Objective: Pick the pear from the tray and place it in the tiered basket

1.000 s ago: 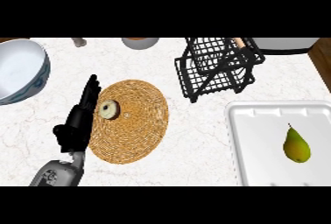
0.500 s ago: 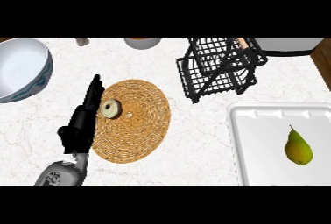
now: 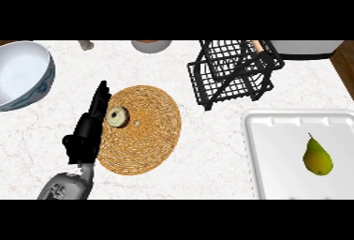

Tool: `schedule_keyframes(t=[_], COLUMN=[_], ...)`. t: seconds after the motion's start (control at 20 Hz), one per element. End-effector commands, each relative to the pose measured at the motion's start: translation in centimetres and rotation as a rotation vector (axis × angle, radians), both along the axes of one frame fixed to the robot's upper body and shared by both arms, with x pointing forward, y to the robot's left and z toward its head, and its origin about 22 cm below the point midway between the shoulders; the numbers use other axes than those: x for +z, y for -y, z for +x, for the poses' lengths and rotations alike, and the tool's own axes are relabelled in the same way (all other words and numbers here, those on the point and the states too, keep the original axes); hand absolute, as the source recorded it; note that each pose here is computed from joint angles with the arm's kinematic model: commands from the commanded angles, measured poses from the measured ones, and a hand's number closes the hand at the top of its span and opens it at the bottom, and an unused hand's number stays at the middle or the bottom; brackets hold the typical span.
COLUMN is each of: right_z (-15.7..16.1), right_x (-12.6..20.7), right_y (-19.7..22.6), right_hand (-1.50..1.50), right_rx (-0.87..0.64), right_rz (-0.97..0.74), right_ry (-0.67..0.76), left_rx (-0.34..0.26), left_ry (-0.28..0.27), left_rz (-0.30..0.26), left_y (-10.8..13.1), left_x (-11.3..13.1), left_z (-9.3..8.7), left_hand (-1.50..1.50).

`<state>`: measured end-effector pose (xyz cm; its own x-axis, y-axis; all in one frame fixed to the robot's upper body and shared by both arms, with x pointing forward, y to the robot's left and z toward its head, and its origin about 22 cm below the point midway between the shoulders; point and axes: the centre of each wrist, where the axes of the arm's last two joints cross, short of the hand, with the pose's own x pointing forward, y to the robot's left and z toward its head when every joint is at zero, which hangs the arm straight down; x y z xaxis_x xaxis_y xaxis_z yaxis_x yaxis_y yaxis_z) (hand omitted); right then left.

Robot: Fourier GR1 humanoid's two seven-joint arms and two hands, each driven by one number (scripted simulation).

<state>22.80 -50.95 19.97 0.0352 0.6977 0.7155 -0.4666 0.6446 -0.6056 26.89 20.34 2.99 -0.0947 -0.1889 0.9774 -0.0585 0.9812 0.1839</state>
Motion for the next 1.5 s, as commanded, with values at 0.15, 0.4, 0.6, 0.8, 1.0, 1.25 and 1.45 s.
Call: schedule_keyframes(t=[0.15,0.4,0.6,0.8,1.0,1.25,1.45], right_z=[0.2,0.8,-0.1,-0.6,0.4,-0.1,1.1], right_x=[-0.4,-3.2,-2.0,-3.9,-4.5,-6.2,-6.1], right_y=[-0.5,-0.7,-0.7,-1.7,-2.6,-1.2,-0.6], right_hand=[-1.50,-1.50,-1.50,-1.50,-1.50,-1.50,-1.50], right_rx=[0.085,0.068,0.060,0.089,0.158,0.150,0.068], right_rz=[-0.049,-0.105,-0.163,-0.188,-0.218,-0.258,-0.289], right_ry=[-0.096,-0.090,-0.079,-0.079,0.003,0.031,-0.001], left_rx=[0.002,0.010,-0.004,0.018,0.017,-0.002,0.009], left_ry=[-0.003,-0.004,0.005,0.002,0.004,-0.002,0.001], left_rz=[0.011,-0.013,-0.006,0.001,-0.002,-0.015,-0.008], left_y=[0.2,-0.1,1.3,0.3,-1.0,-0.1,-0.1], left_x=[0.6,1.0,0.5,1.5,-0.8,-0.3,0.9], left_z=[0.6,0.1,0.1,0.8,1.0,-0.4,0.9], left_hand=[0.00,0.00,0.00,0.00,0.00,0.00,0.00])
